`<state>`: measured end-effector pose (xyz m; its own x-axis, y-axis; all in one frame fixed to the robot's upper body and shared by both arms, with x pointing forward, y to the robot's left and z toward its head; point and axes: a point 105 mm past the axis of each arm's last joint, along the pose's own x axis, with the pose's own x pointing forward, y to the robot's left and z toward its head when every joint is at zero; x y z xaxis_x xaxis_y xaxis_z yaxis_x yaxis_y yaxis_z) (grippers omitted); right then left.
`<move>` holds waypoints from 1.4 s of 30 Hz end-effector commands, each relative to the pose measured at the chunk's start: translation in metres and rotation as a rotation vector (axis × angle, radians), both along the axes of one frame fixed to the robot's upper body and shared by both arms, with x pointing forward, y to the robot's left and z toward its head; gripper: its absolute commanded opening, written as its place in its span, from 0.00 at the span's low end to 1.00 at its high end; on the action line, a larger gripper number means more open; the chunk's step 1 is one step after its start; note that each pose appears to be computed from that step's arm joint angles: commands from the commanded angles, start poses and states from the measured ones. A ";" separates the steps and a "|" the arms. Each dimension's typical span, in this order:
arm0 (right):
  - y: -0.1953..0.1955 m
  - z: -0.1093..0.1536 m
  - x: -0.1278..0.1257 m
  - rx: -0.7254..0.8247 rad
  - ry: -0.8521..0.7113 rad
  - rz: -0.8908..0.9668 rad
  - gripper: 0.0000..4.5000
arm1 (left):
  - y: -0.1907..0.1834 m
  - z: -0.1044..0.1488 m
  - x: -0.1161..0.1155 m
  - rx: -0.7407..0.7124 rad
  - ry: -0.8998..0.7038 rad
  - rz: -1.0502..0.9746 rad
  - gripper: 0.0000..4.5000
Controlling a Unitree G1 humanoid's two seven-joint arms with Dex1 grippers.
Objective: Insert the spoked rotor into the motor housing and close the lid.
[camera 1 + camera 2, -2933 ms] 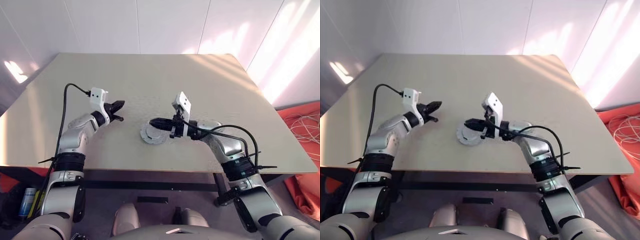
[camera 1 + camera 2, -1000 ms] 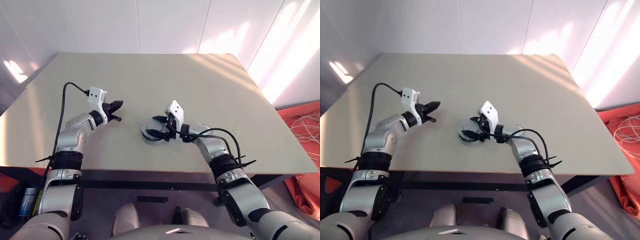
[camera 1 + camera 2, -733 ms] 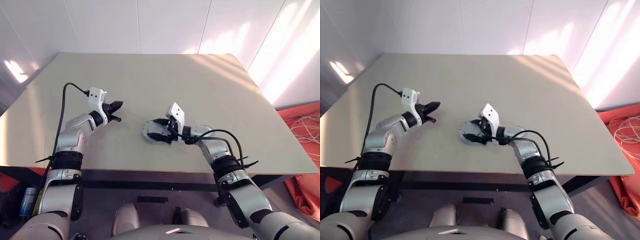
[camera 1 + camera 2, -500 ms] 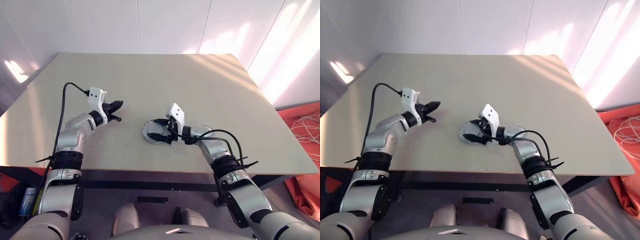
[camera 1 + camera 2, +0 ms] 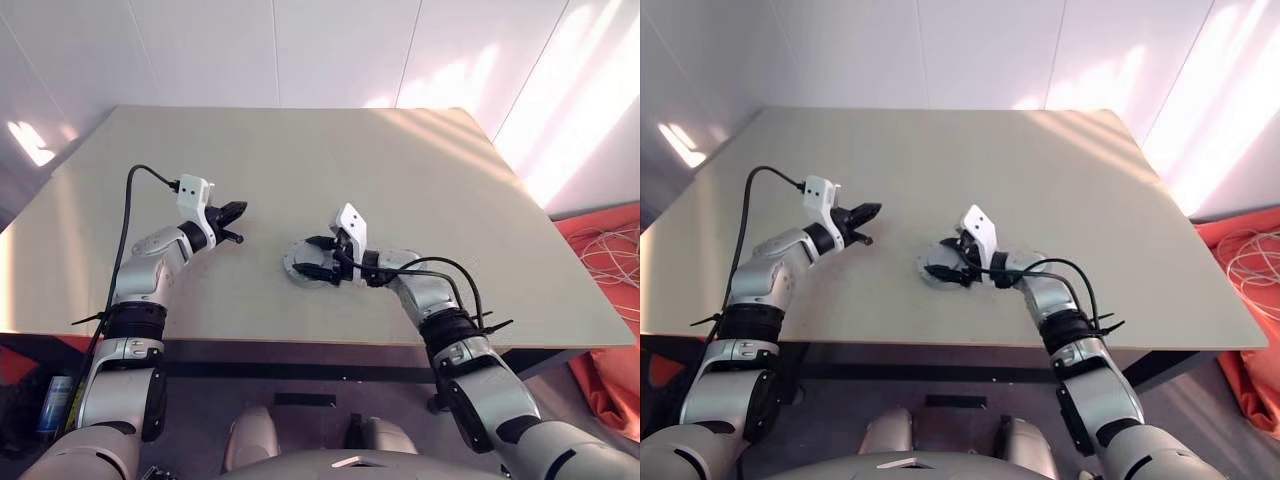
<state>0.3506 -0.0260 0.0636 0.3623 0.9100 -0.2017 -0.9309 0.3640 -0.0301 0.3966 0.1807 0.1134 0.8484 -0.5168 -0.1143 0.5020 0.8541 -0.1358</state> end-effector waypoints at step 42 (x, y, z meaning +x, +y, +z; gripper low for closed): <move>-0.005 -0.001 -0.001 -0.030 -0.009 0.016 0.70 | -0.004 0.019 0.002 0.006 -0.063 -0.008 0.00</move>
